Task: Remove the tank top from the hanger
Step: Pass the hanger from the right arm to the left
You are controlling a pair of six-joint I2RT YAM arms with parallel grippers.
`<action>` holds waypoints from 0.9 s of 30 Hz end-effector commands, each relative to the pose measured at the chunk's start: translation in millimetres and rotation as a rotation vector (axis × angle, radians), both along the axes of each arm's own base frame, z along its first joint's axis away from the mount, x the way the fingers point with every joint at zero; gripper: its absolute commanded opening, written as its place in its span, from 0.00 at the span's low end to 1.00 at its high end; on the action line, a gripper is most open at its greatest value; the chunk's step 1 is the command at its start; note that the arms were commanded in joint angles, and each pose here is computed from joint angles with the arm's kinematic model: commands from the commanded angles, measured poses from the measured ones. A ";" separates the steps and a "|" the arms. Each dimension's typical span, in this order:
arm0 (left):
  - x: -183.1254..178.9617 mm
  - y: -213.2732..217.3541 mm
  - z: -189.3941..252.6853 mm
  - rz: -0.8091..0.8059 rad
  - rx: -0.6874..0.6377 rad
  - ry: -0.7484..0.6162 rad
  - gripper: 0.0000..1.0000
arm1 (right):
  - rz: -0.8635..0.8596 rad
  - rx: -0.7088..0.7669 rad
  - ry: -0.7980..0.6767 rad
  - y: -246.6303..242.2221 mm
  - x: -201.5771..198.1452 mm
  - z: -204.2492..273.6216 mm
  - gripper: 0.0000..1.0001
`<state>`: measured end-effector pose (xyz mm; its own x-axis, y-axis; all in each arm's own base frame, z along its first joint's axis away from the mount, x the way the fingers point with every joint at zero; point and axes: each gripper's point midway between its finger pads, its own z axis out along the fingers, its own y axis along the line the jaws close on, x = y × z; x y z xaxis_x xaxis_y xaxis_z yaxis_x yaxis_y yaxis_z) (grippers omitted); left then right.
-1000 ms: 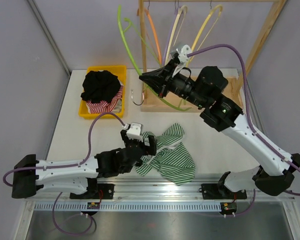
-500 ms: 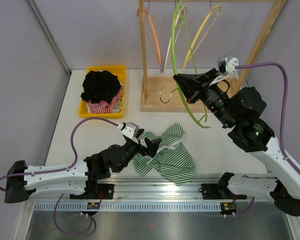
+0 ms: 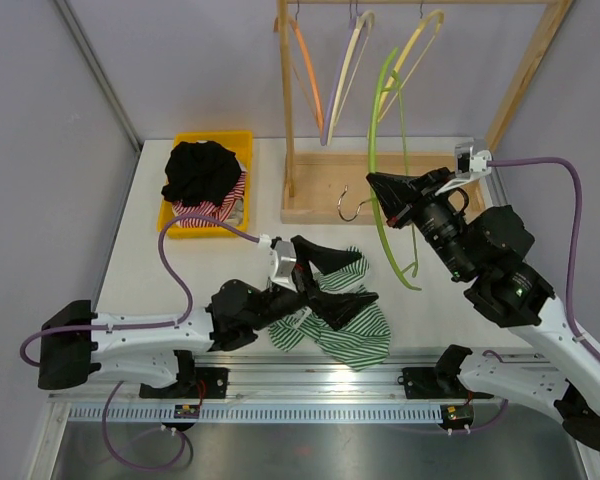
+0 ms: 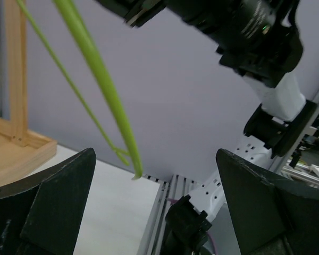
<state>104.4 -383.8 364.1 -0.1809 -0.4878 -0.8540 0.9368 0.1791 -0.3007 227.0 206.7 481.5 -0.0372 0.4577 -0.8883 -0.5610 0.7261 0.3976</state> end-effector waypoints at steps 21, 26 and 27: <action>30.7 -21.9 55.3 -0.124 -0.289 -0.011 0.96 | -0.020 0.181 -0.018 -27.6 -16.3 9.5 0.00; 32.5 -30.2 53.0 -0.148 -0.269 0.004 0.85 | -0.023 0.178 -0.025 -30.8 -18.5 11.1 0.00; 32.3 -32.5 52.4 -0.151 -0.260 0.007 0.83 | -0.027 0.176 -0.024 -31.2 -18.1 10.6 0.00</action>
